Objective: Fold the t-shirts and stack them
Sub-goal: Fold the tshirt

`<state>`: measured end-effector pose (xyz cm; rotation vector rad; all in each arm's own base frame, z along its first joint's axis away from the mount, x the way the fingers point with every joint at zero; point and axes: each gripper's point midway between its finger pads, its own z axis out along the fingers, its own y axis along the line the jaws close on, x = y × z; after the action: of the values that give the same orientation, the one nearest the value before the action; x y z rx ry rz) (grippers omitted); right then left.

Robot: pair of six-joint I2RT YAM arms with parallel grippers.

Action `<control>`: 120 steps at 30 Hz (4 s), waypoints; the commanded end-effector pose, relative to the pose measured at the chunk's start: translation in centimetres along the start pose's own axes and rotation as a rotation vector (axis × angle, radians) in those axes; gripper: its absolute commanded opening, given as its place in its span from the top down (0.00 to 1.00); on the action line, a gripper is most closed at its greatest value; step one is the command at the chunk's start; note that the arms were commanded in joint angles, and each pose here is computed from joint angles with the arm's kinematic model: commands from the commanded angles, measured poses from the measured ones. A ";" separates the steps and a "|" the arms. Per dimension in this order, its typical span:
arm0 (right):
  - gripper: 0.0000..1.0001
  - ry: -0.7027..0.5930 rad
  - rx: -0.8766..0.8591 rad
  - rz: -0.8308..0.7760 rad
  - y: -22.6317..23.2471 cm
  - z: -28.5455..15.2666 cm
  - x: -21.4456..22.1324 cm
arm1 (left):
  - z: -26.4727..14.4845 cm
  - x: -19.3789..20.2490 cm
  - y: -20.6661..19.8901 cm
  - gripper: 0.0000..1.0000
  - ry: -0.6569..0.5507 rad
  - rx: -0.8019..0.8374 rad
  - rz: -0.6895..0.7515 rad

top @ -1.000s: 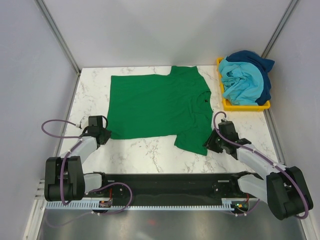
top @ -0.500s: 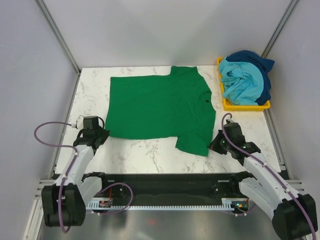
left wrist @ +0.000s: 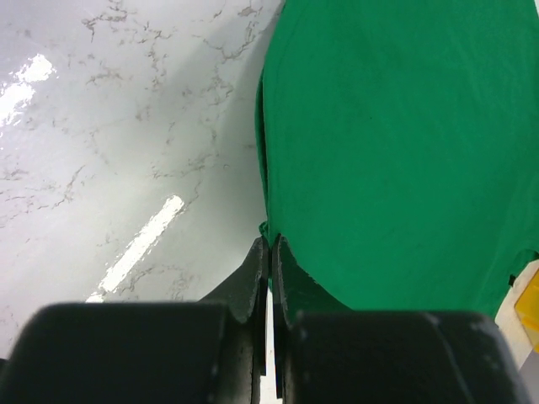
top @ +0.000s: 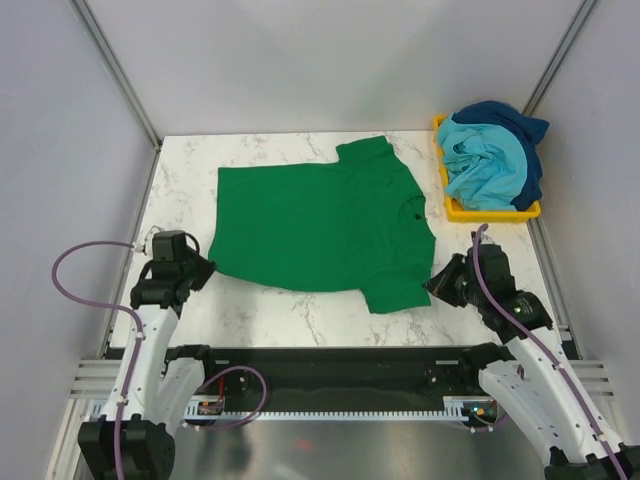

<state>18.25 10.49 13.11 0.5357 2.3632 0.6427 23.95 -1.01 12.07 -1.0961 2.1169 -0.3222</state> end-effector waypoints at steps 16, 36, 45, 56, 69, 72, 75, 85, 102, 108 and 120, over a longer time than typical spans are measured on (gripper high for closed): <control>1.00 -0.177 0.023 -0.115 9.9 4.2 -14.6 | 5.1 -5.6 -5.9 0.98 0.112 -0.108 0.200; 1.00 -0.143 0.101 -0.086 8.3 15.9 -24.2 | 15.1 -6.0 -6.9 0.98 0.287 -0.186 0.188; 0.44 -0.101 0.009 -0.049 8.0 22.9 -30.2 | 18.3 -7.2 -9.5 0.53 0.392 -0.116 0.146; 0.14 -0.115 0.114 -0.034 3.8 15.4 -23.7 | 11.3 -6.5 -6.9 0.34 0.234 -0.088 0.118; 0.25 0.056 0.205 -0.011 -4.4 15.2 -11.1 | 11.9 -0.4 -0.7 0.32 0.228 -0.115 0.016; 0.27 0.058 0.185 -0.009 -4.6 16.1 -10.7 | 12.4 0.0 -0.1 0.34 0.238 -0.131 0.015; 0.29 0.055 0.186 -0.005 -4.9 17.0 -10.9 | 12.5 -0.3 -0.1 0.34 0.222 -0.136 0.011; 0.51 0.046 0.213 -0.006 -6.4 18.3 -11.5 | 13.7 -0.7 1.0 0.36 0.183 -0.186 -0.008; 0.96 0.033 0.225 0.005 -5.8 15.2 -11.3 | 12.2 -4.6 0.7 0.98 0.076 -0.240 -0.005; 0.96 0.010 0.212 0.008 -5.0 11.7 -10.4 | 8.2 -4.8 0.8 0.98 0.060 -0.193 -0.001; 0.79 -0.022 0.236 0.125 -6.7 6.3 -4.8 | 1.6 -1.7 3.9 0.90 0.044 -0.174 -0.098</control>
<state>26.44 4.98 7.53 0.7025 2.4228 0.4275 25.44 2.97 9.56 -1.2491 2.1874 -0.2099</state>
